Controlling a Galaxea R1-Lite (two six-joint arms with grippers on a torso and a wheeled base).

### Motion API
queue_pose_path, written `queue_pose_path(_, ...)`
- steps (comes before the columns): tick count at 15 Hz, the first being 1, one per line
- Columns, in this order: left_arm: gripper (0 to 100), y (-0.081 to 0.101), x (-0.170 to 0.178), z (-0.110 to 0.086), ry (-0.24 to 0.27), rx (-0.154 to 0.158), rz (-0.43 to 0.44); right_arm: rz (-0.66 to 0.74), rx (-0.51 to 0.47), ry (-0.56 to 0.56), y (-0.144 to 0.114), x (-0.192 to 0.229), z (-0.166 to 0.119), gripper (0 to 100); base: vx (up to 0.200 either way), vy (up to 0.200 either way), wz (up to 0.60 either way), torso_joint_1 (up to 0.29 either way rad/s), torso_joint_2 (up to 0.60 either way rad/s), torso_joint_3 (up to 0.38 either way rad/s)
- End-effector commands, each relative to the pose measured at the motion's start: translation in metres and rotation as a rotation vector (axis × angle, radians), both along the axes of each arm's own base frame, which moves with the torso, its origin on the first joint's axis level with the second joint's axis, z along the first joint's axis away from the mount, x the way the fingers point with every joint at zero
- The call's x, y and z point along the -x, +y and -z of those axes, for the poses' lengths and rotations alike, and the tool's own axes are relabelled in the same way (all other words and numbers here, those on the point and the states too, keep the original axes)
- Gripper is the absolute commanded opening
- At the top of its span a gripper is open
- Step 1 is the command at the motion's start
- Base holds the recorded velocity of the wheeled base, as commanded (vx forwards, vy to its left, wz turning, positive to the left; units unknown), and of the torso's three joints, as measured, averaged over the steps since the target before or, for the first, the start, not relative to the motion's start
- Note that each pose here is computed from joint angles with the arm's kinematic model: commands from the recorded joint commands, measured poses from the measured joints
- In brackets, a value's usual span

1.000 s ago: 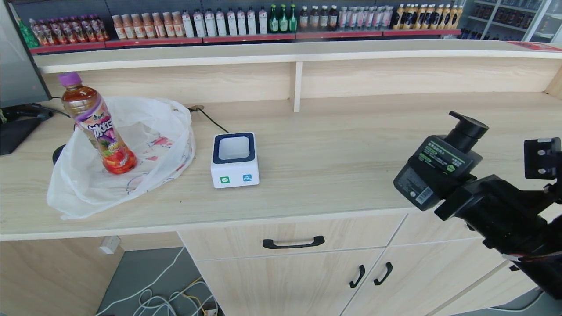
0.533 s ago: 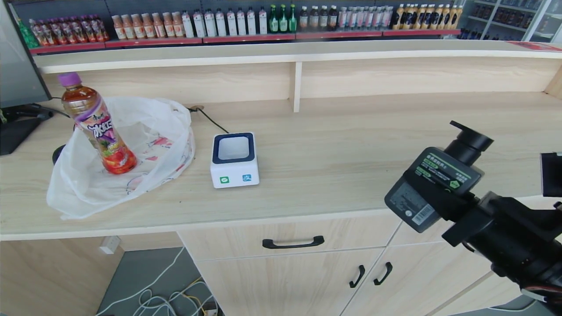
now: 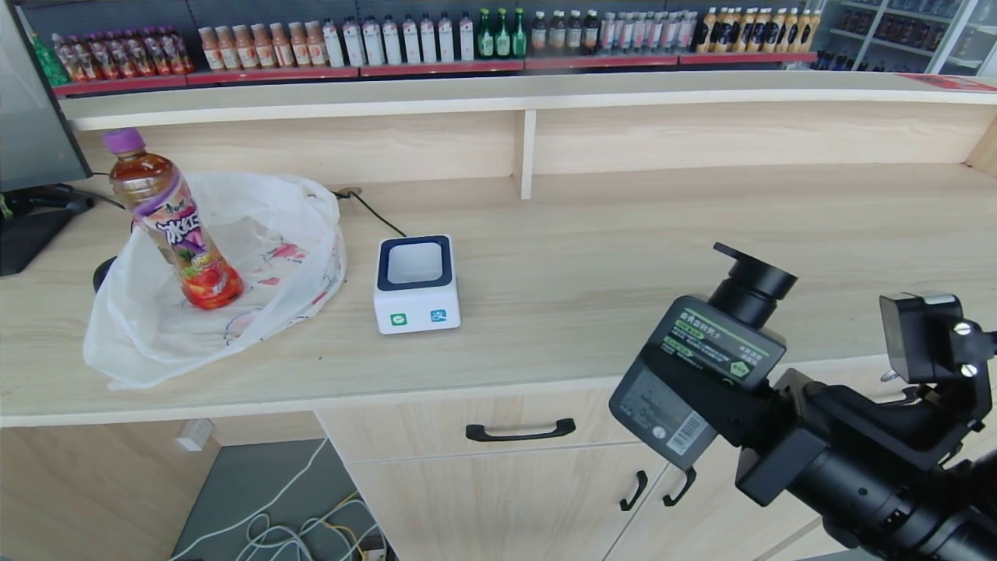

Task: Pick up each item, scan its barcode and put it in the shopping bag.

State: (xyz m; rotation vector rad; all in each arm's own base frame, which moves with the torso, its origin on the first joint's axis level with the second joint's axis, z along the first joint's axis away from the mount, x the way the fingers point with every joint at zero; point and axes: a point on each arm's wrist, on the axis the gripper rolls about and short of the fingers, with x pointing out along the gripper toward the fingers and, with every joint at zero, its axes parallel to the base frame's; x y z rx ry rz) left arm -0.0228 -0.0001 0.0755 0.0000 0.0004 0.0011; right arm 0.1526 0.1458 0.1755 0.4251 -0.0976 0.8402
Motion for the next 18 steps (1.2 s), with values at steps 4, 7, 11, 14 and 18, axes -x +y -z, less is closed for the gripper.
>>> queue_pose_path(4, 100, 0.0, 0.0, 0.0, 0.0, 0.0, 0.0, -0.122, -0.05, 0.025, 0.038, -0.001, -0.004, 0, 0.0, 0.0, 0.0, 0.0, 0.0, 0.0)
queue_pose_path(7, 100, 0.0, 0.0, 0.0, 0.0, 0.0, 0.0, -0.171, -0.064, 0.019, 0.044, 0.009, -0.008, 0, 0.0, 0.0, 0.0, 0.0, 0.0, 0.0)
queue_pose_path(11, 100, 0.0, 0.0, 0.0, 0.0, 0.0, 0.0, -0.185, -0.119, 0.026, 0.039, 0.013, -0.016, 0, 0.0, 0.0, 0.0, 0.0, 0.0, 0.0)
queue_pose_path(14, 100, 0.0, 0.0, 0.0, 0.0, 0.0, 0.0, -0.184, -0.12, 0.029, 0.032, 0.018, -0.016, 0, 0.0, 0.0, 0.0, 0.0, 0.0, 0.0)
queue_pose_path(18, 100, 0.0, 0.0, 0.0, 0.0, 0.0, 0.0, -0.179, -0.122, 0.019, 0.031, 0.018, -0.018, 0, 0.0, 0.0, 0.0, 0.0, 0.0, 0.0)
